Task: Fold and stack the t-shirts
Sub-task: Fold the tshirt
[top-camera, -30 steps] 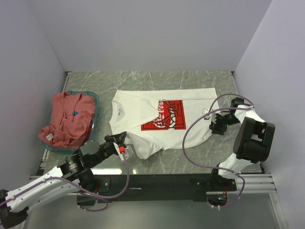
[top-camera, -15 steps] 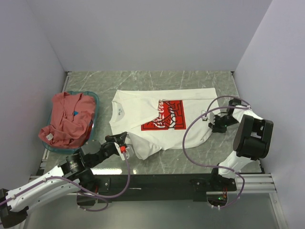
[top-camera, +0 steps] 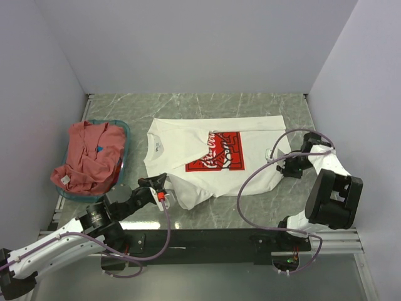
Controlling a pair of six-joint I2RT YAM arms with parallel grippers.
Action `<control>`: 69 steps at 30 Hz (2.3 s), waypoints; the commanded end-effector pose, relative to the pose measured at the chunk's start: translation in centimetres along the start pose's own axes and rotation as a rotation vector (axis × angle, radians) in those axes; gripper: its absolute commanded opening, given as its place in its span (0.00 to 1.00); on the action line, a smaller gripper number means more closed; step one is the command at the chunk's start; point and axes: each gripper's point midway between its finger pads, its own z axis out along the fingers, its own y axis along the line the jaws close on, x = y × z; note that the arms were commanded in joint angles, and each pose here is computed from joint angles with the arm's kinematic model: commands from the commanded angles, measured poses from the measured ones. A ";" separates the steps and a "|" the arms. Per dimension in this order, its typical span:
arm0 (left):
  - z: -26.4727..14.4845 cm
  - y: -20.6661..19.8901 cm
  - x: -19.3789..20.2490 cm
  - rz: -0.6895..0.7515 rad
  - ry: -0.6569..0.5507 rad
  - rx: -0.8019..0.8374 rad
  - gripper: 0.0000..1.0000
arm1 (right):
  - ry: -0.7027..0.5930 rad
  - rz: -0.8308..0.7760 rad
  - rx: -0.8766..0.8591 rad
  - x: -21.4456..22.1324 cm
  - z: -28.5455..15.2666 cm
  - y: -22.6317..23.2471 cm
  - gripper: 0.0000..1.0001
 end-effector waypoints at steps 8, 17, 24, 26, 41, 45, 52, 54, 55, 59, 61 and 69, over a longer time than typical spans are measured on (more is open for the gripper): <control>0.0 0.5 -1.1 -0.025 -0.048 -0.020 0.00 | 0.114 0.036 -0.075 2.1 -0.2 4.1 0.28; 0.0 0.4 -1.1 -0.025 -0.051 -0.013 0.00 | 0.021 0.090 -0.035 1.1 -4.6 4.4 0.41; 0.0 0.3 -1.1 -0.026 -0.043 -0.003 0.00 | -0.093 0.077 -0.075 -0.2 -4.7 2.1 0.49; 0.0 0.4 -1.1 -0.026 -0.038 -0.005 0.00 | -0.122 0.010 -0.092 -0.5 -4.6 1.5 0.59; 0.2 -0.2 -1.1 -0.022 -0.045 0.020 0.00 | 0.063 -0.063 -0.259 2.7 -2.0 0.6 0.61; 0.2 -0.2 -1.1 -0.022 -0.047 0.023 0.00 | 0.074 -0.054 -0.254 3.1 -1.5 0.0 0.58; 0.1 -0.3 -1.1 -0.024 -0.049 0.018 0.00 | 0.081 -0.038 -0.271 2.6 -1.4 -0.5 0.31; 0.2 -0.3 -1.1 -0.024 -0.050 0.022 0.00 | 0.077 -0.037 -0.270 2.0 -1.8 -0.5 0.21; 0.2 -0.4 -1.1 -0.024 -0.050 0.024 0.00 | 0.074 -0.043 -0.258 1.8 -2.1 -0.7 0.12; 0.2 -0.4 -1.1 -0.025 -0.048 0.026 0.00 | 0.033 -0.068 -0.221 0.2 -2.8 -0.9 0.00; 0.2 -0.4 -1.1 -0.025 -0.048 0.026 0.00 | 0.040 -0.064 -0.220 -0.1 -2.6 -1.0 0.09; 0.2 -0.3 -1.1 -0.025 -0.050 0.022 0.00 | 0.160 -0.045 -0.350 2.4 -1.2 -0.4 0.66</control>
